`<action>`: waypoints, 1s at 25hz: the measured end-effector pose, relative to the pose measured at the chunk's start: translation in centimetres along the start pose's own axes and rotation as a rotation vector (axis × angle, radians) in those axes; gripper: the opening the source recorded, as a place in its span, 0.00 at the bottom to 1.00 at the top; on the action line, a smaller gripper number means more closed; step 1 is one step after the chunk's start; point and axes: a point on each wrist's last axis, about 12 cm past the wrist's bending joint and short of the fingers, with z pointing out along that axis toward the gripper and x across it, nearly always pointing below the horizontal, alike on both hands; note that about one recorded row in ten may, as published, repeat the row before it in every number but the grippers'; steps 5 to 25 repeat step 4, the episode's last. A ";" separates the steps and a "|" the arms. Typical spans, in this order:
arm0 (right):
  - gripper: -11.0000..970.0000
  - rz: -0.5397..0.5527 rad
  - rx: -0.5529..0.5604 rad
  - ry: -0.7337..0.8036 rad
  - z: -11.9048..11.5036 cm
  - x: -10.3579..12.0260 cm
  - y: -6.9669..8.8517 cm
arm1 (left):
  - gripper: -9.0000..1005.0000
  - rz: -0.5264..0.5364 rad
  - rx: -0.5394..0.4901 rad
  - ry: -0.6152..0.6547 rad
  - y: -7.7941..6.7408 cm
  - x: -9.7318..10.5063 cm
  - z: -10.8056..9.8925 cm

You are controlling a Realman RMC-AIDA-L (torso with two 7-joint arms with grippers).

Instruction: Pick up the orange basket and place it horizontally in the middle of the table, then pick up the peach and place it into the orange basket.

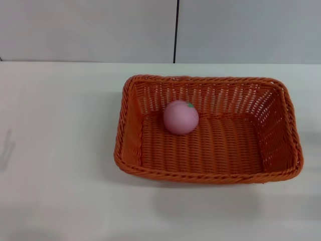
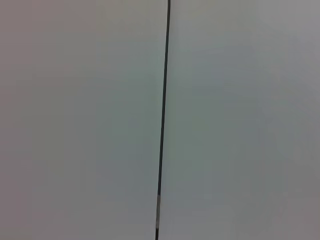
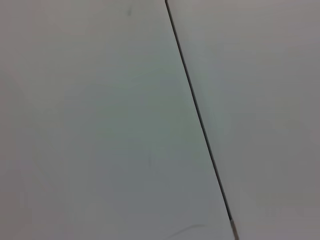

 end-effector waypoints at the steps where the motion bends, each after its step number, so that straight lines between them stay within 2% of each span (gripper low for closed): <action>1: 0.77 0.004 0.001 0.002 0.0 0.1 0.1 | 0.81 -0.001 0.000 0.001 0.0 0.0 0.0; 25: 0.77 0.009 0.001 0.005 0.1 0.2 0.2 | 0.81 -0.003 0.002 0.002 0.0 0.0 0.2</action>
